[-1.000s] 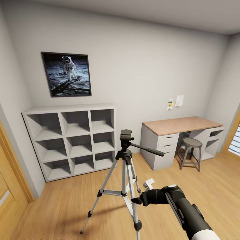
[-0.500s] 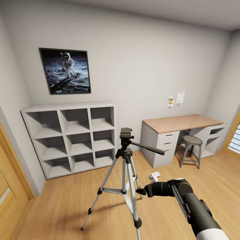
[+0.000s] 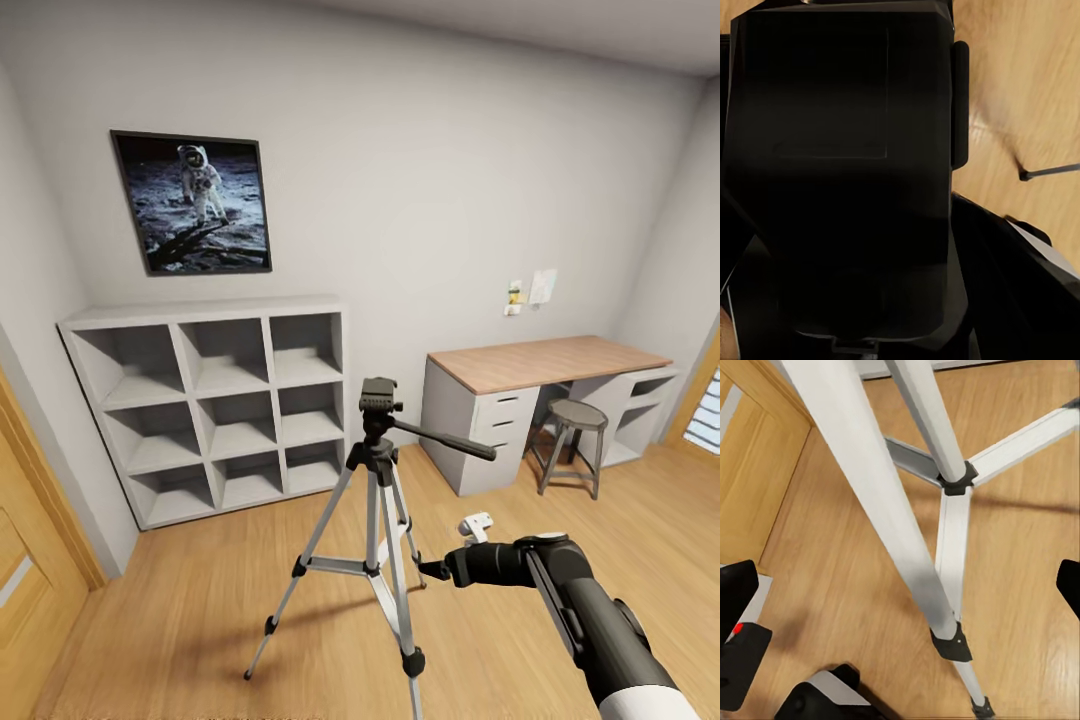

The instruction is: Attach the digital camera to the camera tripod in the bedroom.

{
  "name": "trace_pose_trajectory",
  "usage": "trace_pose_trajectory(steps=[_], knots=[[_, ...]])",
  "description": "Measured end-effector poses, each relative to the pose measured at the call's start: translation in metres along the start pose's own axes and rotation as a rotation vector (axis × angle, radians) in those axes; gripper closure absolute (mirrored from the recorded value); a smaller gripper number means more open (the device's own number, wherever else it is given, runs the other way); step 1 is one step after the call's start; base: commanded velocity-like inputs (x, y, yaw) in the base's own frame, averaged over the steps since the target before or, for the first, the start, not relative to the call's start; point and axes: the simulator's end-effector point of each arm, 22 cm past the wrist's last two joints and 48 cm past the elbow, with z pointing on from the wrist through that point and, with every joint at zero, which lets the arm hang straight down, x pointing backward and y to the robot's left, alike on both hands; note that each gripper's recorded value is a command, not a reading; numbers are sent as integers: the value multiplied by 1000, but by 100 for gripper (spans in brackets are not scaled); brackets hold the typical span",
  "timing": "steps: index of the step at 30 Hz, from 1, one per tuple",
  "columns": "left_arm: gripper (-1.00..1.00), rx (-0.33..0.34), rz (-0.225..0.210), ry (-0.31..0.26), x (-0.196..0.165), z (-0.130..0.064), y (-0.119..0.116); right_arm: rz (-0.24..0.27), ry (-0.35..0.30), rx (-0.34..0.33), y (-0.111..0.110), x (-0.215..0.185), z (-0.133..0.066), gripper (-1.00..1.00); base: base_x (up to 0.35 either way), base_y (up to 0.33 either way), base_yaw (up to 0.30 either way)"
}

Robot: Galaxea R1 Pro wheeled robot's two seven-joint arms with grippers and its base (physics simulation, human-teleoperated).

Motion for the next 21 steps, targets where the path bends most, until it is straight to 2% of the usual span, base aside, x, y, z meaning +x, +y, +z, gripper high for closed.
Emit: trace_pose_trajectory(steps=[8, 21], knots=[[100, -6, 0, 11, 4, 1, 3, 7, 12, 13, -10, 5, 0, -100, 0, 0, 0], [100, -19, -1, 28, 11, 2, 8, 18, 31, 10, -14, 13, 5, -100, 0, 0, 0]])
